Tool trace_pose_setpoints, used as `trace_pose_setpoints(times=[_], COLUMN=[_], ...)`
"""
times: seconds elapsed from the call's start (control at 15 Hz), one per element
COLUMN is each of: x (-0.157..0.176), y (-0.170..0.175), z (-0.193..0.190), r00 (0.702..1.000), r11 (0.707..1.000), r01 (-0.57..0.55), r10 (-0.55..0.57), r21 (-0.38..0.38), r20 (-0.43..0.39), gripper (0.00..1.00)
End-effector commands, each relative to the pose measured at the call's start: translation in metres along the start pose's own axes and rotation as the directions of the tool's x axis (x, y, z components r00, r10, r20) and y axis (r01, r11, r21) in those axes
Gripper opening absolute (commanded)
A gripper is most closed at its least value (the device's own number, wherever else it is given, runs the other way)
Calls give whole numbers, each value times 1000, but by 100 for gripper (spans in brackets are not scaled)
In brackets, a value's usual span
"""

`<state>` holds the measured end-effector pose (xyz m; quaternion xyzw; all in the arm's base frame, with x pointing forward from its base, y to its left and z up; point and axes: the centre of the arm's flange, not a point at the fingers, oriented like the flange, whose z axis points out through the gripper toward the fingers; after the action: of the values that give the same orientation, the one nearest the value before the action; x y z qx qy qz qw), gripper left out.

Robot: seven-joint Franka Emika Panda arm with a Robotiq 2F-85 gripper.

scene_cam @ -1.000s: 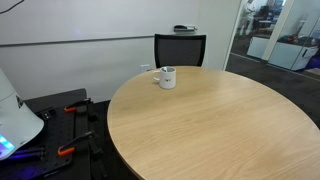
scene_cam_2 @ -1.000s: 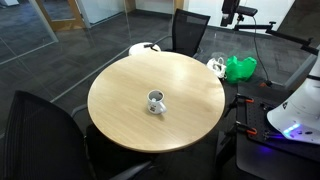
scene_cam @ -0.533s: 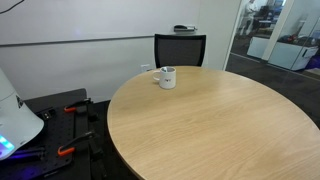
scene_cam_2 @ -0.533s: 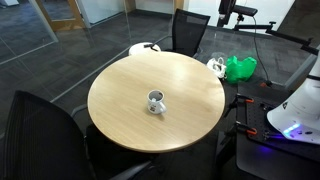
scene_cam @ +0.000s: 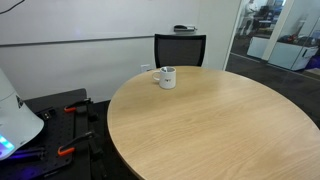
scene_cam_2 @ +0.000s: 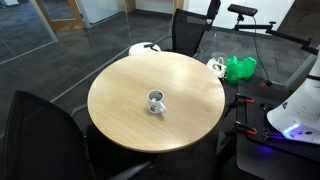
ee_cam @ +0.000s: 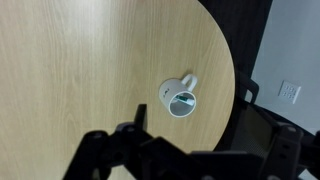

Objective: Pick the marker from the cup and put it on the table

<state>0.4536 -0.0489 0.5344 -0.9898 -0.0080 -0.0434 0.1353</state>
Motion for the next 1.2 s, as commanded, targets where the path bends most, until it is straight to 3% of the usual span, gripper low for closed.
trace_pose_setpoints(times=[0.0, 0.13, 0.33, 0.47, 0.73, 0.8, 0.87, 1.13], x=[23, 29, 38, 44, 52, 54, 40, 47], y=[13, 17, 17, 17, 16, 15, 11, 13], z=[15, 26, 39, 45, 59, 63, 64, 72], r00=[994, 981, 942, 909, 836, 845, 855, 852], r11=[991, 971, 911, 862, 731, 735, 766, 753], r01=[109, 194, 335, 415, 541, 525, 514, 515], r10=[-108, -191, -326, -402, -521, -511, -494, -503], r21=[73, 136, 240, 291, 415, 429, 386, 409], r20=[-25, -42, -76, -108, -173, -157, -160, -147], gripper=[100, 100, 100, 100, 100, 100, 100, 100])
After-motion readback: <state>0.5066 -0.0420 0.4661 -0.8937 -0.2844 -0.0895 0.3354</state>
